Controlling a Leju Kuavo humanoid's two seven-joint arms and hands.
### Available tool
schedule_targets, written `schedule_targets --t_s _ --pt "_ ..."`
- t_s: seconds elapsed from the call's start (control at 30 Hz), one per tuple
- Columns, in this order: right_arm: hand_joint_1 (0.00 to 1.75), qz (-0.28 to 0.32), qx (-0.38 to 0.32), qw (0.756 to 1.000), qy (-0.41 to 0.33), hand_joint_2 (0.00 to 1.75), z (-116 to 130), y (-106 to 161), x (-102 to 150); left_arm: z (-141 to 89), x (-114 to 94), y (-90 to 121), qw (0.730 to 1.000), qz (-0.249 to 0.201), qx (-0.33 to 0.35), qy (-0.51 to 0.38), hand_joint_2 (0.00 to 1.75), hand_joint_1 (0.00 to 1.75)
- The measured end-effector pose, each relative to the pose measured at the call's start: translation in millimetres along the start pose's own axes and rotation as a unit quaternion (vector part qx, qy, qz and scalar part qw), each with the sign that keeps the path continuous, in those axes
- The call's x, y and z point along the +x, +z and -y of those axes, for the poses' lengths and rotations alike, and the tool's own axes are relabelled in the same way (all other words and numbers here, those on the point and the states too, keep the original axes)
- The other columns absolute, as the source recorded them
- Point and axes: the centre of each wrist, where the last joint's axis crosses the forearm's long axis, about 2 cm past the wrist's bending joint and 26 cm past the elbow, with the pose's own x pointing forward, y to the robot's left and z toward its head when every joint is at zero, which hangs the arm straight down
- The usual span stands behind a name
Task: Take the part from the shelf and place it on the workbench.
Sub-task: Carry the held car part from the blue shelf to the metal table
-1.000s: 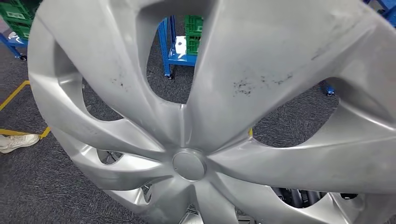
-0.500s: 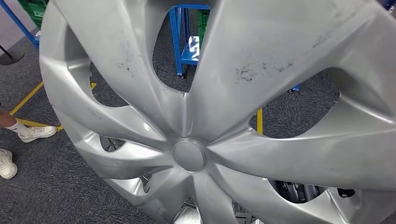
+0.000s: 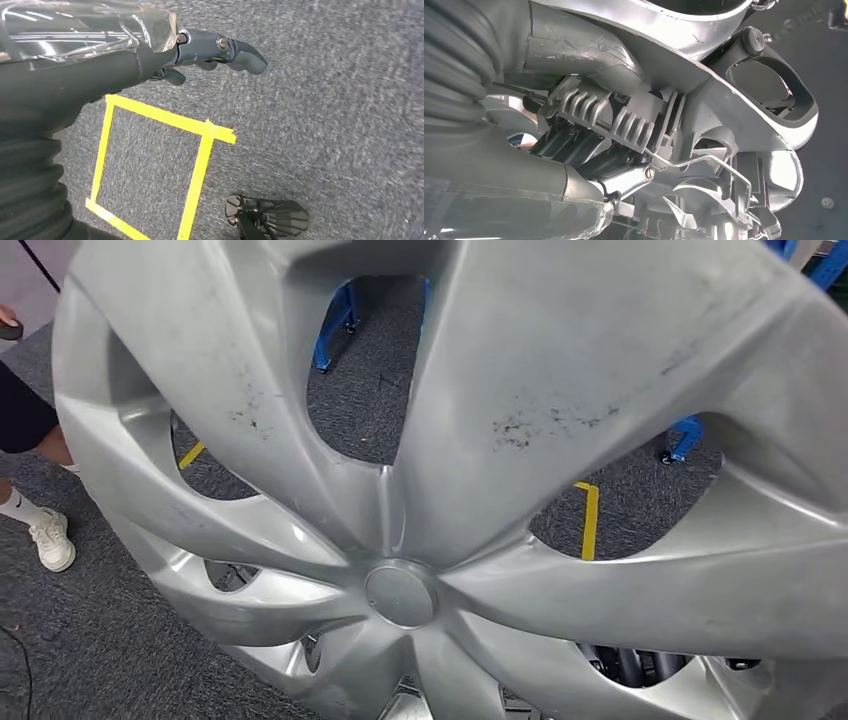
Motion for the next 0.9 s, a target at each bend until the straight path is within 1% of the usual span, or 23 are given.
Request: schedule_targets --t_s 0.33,0.9 --pt "1.75 0.001 0.001 1.0 0.002 1.75 -0.9 -0.1 -0.1 2.4 -2.7 1.5 1.0 -0.004 -0.004 -0.004 1.75 0.0" --pt "1.75 0.006 0.001 1.0 0.002 1.75 -2.3 -0.8 -0.7 1.2 0.2 0.1 1.0 -0.001 -0.003 -0.004 1.75 0.0"
